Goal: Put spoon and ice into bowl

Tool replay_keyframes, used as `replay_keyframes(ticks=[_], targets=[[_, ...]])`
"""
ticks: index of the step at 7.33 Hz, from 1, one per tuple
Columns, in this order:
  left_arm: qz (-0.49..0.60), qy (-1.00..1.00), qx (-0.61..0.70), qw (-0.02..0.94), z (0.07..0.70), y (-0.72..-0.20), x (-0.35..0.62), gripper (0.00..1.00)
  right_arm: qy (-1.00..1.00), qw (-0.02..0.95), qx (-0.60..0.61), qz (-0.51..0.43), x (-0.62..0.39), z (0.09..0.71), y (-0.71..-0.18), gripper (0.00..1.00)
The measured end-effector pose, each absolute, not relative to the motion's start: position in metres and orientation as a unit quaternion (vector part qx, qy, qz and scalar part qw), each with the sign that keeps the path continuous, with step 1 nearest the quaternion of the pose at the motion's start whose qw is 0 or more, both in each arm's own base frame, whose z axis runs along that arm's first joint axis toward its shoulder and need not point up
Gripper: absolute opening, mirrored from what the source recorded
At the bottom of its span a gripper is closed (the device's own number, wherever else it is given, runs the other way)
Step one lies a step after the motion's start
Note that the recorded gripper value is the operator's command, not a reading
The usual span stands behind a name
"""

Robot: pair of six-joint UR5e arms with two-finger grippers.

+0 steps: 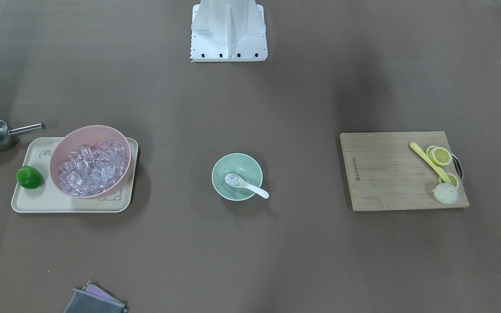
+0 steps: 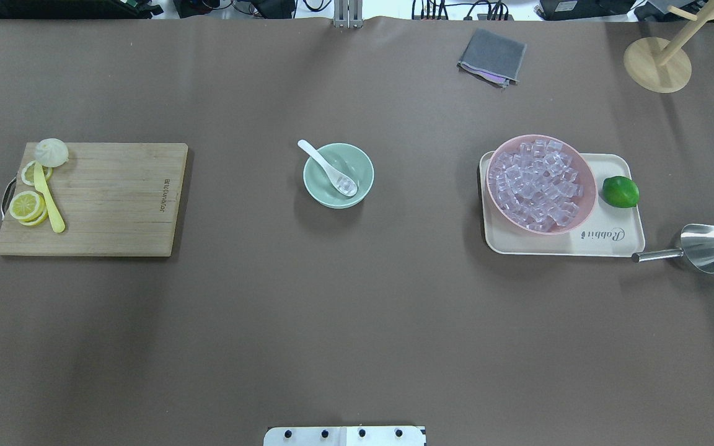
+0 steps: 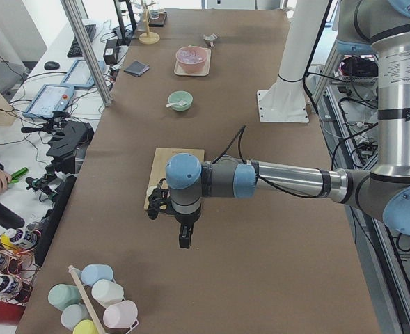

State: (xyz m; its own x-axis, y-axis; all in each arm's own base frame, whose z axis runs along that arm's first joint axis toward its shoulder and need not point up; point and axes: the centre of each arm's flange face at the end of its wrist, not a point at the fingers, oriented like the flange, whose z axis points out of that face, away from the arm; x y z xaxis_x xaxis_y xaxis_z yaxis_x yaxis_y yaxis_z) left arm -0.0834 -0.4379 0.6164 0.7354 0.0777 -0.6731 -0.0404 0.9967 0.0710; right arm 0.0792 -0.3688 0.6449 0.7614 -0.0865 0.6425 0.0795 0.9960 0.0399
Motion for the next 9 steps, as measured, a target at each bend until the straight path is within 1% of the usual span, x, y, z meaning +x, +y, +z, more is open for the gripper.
replay_keyframes(ticks=[9], targets=[[0.032,0.362,0.026,0.931,0.6165,-0.4378,-0.0835,0.99,-0.356,0.933,0.008,-0.045,0.0770,0.6421,-0.3692,1.00]])
